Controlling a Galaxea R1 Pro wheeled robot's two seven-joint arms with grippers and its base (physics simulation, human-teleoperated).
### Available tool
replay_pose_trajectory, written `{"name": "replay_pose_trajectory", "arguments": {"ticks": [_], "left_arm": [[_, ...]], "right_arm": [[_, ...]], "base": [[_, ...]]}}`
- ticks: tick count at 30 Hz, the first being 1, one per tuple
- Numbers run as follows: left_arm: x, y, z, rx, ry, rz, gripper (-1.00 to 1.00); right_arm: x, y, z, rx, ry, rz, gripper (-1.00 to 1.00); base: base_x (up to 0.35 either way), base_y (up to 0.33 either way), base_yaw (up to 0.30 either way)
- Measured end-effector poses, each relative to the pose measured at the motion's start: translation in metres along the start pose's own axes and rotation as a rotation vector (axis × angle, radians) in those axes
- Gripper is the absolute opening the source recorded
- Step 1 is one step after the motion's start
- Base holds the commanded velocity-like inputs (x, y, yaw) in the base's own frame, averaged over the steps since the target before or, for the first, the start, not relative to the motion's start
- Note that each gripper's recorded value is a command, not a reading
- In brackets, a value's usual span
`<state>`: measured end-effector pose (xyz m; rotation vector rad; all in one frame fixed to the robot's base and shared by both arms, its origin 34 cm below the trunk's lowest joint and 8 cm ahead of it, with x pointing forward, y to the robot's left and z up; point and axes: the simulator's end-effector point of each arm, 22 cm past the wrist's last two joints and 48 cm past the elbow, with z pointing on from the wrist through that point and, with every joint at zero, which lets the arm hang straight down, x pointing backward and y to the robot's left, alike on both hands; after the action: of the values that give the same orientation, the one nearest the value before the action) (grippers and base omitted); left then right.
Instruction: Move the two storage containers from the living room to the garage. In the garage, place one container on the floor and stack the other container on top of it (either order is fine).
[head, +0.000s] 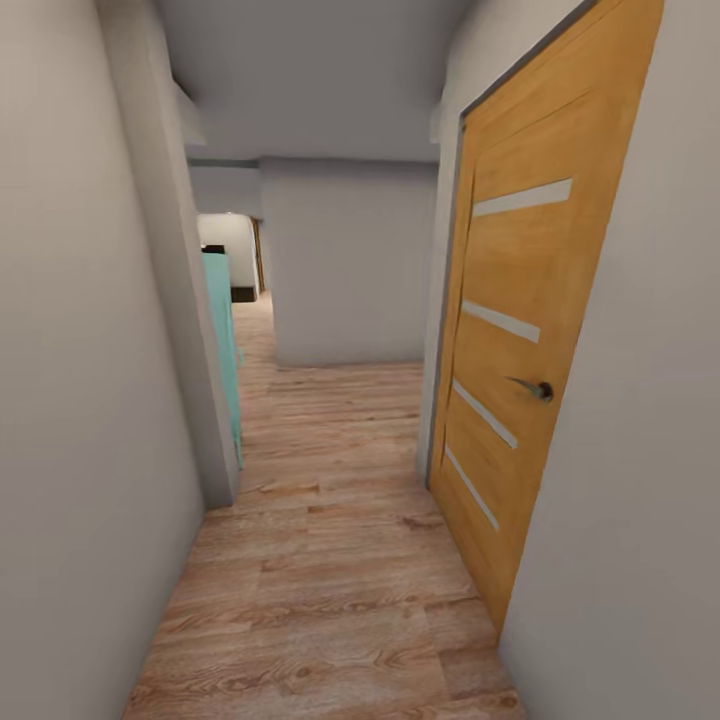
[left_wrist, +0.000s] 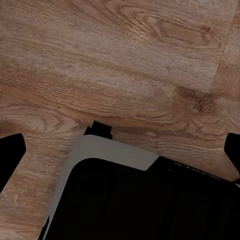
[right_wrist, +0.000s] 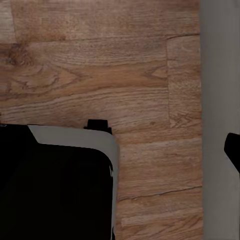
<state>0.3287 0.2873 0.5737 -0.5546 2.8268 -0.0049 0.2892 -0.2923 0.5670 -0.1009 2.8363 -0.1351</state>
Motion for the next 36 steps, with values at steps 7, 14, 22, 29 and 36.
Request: {"name": "replay_pose_trajectory", "arguments": {"ticks": [7, 14, 22, 29, 36], "left_arm": [[0.0000, 0.0015, 0.0000, -0.002, 0.001, -0.001, 1.00], [0.0000, 0.0005, 0.0000, -0.001, 0.001, 0.000, 1.00], [0.0006, -0.0004, 0.0000, 0.000, 0.003, 0.000, 1.00], [0.0013, -0.0011, 0.0000, 0.002, 0.006, 0.001, 1.00], [0.0011, 0.0000, 0.0000, 0.000, 0.006, 0.001, 1.00]], "right_arm": [[-0.0001, -0.0001, 0.0000, 0.000, -0.001, 0.000, 1.00], [-0.0006, 0.0017, -0.0001, -0.002, -0.003, 0.002, 1.00], [-0.0003, -0.0012, 0.0000, 0.001, -0.002, 0.002, 1.00], [-0.0002, -0.0010, 0.0000, 0.000, -0.002, 0.001, 1.00], [-0.0004, -0.0017, 0.0000, 0.002, -0.002, 0.003, 1.00]], "base": [[0.320, -0.001, 0.213], [0.321, 0.000, 0.020], [0.321, 0.000, 0.001], [0.322, 0.000, 0.000], [0.322, 0.000, 0.000]]}}
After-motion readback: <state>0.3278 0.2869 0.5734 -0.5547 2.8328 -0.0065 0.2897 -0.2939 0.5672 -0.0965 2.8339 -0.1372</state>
